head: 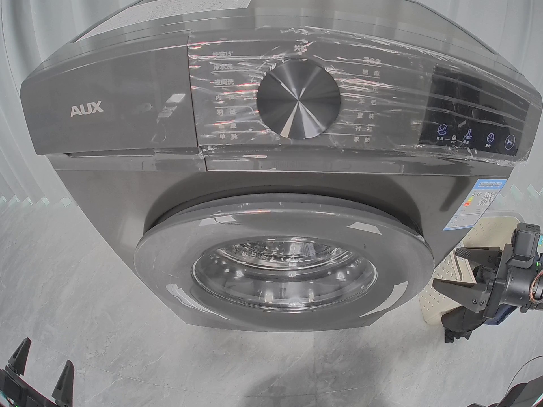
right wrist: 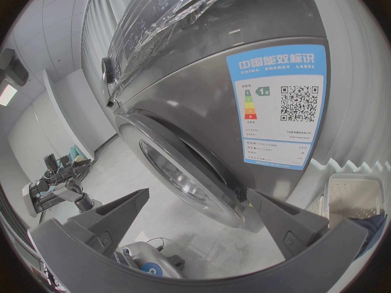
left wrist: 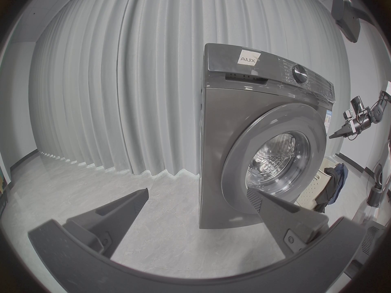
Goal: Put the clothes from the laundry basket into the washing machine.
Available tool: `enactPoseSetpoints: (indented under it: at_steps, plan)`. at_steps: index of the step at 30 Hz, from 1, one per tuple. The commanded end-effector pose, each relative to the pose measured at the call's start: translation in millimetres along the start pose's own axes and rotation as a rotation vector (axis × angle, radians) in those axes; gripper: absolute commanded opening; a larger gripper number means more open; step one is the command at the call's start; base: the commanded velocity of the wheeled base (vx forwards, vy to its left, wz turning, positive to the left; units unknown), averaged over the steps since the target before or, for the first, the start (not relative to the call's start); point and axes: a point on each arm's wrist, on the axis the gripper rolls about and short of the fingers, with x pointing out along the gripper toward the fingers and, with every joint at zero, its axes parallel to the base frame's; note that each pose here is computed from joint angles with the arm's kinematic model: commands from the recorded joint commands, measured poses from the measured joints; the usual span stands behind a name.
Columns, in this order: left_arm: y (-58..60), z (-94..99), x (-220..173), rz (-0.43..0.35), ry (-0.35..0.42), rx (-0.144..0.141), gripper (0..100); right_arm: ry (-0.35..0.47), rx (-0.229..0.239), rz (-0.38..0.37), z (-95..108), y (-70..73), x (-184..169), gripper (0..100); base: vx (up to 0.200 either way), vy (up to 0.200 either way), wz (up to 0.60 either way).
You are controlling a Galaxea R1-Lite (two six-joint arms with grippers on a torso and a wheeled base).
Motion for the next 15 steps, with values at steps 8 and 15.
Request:
enactPoseSetpoints:
  at_steps: [8, 15]
  plan:
    - [0.1, -4.9, -0.2, 0.000, -0.002, -0.003, 100, 0.009, -0.016, 0.019, 1.6, -1.7, 17.7, 100, 0.000, 0.000, 0.00]
    - [0.1, -4.9, -0.2, 0.000, -0.002, -0.005, 100, 0.012, -0.026, 0.018, 1.2, -1.3, 34.3, 100, 0.000, 0.000, 0.00]
